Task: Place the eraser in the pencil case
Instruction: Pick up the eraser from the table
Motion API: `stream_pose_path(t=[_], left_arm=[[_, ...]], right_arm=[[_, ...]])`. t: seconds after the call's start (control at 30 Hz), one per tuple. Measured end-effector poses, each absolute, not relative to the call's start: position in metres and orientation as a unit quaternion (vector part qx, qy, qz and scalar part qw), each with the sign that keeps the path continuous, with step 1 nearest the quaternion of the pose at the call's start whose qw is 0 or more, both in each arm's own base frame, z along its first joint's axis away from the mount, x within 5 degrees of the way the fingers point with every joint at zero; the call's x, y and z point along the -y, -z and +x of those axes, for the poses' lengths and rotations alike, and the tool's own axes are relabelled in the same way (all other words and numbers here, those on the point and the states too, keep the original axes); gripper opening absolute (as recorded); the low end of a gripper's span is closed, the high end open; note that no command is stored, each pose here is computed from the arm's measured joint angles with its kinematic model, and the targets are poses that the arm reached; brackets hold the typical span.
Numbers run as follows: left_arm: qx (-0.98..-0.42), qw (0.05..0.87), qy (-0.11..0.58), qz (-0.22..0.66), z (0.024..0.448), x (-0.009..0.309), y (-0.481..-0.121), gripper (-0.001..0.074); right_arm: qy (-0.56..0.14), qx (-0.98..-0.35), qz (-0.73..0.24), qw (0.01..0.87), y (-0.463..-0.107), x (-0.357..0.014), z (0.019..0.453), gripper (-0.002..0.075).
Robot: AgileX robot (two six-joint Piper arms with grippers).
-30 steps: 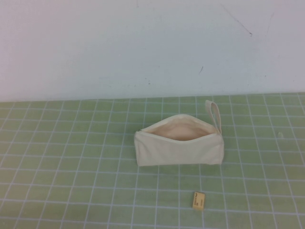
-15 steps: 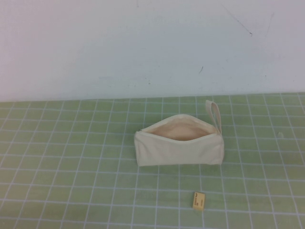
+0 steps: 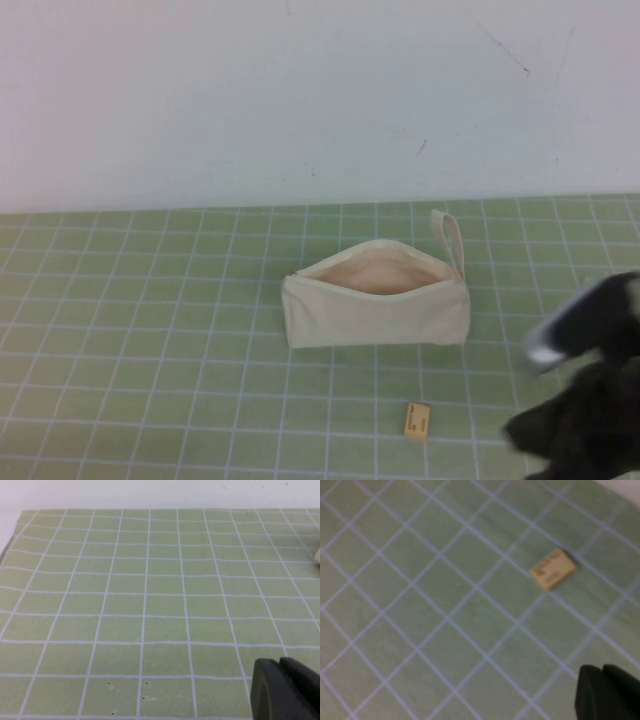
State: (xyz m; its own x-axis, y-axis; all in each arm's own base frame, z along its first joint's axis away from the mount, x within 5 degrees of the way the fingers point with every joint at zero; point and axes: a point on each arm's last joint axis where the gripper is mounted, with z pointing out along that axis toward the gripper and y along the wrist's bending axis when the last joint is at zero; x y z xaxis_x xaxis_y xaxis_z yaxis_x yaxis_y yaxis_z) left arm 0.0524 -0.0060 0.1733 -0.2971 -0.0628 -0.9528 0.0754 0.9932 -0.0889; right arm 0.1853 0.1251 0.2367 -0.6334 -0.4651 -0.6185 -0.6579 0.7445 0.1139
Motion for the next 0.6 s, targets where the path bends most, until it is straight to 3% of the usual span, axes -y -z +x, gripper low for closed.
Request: stream_pose_path(t=[0.27,0.43,0.6], left_arm=[[-0.803,0.593,0.058,0.004,0.052,0.006,-0.173,-0.0001],[-0.803,0.593,0.058,0.004,0.052,0.006,-0.173,-0.0001],[-0.803,0.593,0.058,0.004,0.052,0.006,-0.173,-0.0001]], right_arm=[[-0.142,-0.843,-0.491,0.168,-0.193,-0.225,0.194,0.0],[-0.073,-0.827,-0.554,0.066,-0.183,-0.246,0.212,0.0],[-0.037,-0.831,-0.553,0.049,-0.193,-0.254,0.23,-0.0001]])
